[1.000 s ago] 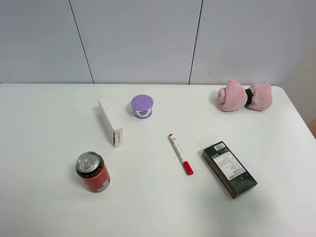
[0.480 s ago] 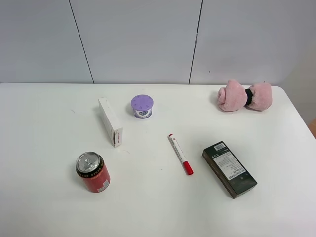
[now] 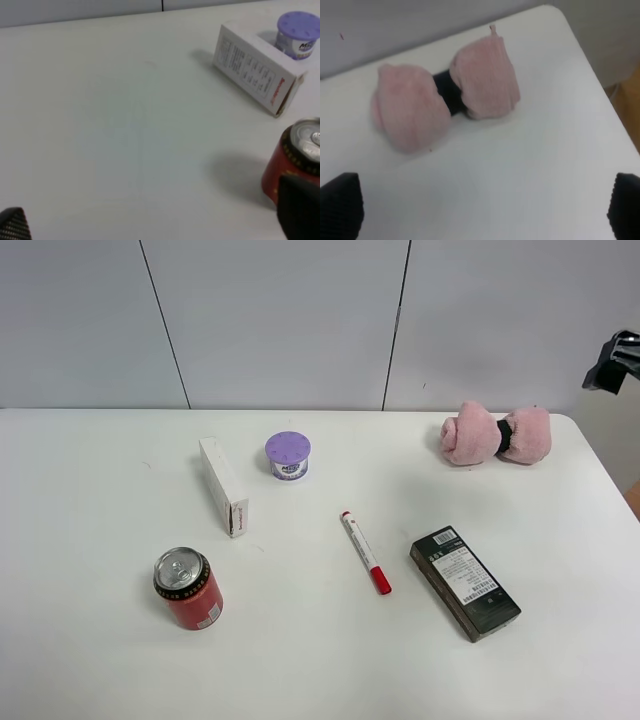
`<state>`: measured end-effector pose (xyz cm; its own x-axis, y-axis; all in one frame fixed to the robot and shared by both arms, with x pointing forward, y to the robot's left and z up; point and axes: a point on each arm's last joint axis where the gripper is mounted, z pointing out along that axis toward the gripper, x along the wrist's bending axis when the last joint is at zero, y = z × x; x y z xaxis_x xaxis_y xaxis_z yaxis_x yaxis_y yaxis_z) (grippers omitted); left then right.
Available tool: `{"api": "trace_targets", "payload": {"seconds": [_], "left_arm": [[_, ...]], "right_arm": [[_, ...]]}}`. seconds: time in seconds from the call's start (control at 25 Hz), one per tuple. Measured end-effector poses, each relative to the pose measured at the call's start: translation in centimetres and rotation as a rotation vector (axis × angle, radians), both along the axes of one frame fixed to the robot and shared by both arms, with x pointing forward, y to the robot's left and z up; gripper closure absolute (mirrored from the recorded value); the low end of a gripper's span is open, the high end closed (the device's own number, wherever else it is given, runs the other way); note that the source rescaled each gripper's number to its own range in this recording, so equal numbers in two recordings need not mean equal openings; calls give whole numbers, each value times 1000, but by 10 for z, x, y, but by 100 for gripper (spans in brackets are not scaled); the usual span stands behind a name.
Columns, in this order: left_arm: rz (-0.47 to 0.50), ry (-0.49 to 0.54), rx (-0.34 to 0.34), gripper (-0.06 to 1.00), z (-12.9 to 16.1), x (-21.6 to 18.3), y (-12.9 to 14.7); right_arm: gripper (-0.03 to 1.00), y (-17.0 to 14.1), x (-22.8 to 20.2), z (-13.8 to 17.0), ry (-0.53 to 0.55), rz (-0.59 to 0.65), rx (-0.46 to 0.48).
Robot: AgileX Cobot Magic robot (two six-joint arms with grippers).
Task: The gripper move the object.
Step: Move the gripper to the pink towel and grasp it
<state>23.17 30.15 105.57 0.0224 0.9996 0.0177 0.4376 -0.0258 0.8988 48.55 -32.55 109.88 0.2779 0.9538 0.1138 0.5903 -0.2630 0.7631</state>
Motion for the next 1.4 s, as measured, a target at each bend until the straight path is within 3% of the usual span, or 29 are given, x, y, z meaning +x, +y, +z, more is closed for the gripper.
{"api": "trace_targets", "payload": {"seconds": [0.32, 0.56, 0.72, 0.84, 1.08, 1.4], "left_arm": [[0, 0, 0, -6, 0, 0, 0], [0, 0, 0, -6, 0, 0, 0], [0, 0, 0, -6, 0, 0, 0], [0, 0, 0, -6, 0, 0, 0], [0, 0, 0, -6, 0, 0, 0], [0, 0, 0, -6, 0, 0, 0]], "right_arm": [[-3, 0, 15, 0, -127, -167, 244], [-3, -31, 45, -34, -141, -396, 438], [-3, -44, 63, -66, -90, -502, 548], [-3, -48, 80, -83, -47, -506, 567], [-3, -52, 123, -75, 50, -327, 455], [-3, -48, 155, -105, 168, -394, 662]]}}
